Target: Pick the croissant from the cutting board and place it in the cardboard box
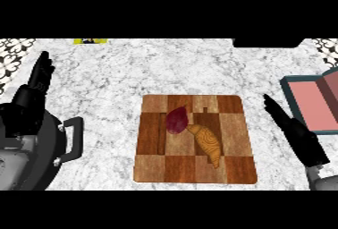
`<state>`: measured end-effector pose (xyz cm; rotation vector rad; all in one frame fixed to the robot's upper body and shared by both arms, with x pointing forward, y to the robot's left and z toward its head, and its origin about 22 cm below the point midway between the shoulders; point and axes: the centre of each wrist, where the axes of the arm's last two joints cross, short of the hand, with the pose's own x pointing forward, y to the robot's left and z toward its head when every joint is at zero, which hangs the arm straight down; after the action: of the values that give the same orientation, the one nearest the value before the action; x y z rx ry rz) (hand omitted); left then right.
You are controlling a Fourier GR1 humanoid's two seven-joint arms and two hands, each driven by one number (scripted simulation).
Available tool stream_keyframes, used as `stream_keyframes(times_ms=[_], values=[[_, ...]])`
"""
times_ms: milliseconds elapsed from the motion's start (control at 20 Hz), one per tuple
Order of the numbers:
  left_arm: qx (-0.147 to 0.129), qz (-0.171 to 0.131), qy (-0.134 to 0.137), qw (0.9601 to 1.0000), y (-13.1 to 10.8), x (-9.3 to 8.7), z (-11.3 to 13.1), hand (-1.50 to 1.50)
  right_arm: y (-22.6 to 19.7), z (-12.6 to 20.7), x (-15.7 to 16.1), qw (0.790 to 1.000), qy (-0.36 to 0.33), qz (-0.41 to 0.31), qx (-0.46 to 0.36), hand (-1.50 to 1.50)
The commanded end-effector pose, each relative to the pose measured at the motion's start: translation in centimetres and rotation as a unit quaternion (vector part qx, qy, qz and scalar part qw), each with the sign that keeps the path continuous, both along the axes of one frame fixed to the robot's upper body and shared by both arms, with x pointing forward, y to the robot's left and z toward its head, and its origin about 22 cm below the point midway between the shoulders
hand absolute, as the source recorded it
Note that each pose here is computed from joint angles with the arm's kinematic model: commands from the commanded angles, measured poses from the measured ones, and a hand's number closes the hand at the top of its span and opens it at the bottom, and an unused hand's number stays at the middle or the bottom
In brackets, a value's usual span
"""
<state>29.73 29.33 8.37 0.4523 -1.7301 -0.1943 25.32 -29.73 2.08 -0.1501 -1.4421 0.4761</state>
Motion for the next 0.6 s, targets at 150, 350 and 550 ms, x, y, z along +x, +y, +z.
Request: stream_keyframes(times_ms=[150, 350, 550], values=[[0.027, -0.121, 0.010, 0.9922, -2.0, -0.1, 0.0, 0.00, 5.0, 11.6, 3.5, 0.960, -0.214, 0.175, 0.035, -1.50], [0.026, -0.197, 0.025, 0.9798, -3.9, -0.1, -0.9, 0.00, 4.0, 18.8, 4.3, 0.913, -0.306, 0.228, -0.145, -1.50], [0.017, -0.213, 0.027, 0.9765, -3.7, 0.3, -1.3, 0.00, 3.8, 15.7, 6.4, 0.889, -0.333, 0.288, -0.122, -1.50]])
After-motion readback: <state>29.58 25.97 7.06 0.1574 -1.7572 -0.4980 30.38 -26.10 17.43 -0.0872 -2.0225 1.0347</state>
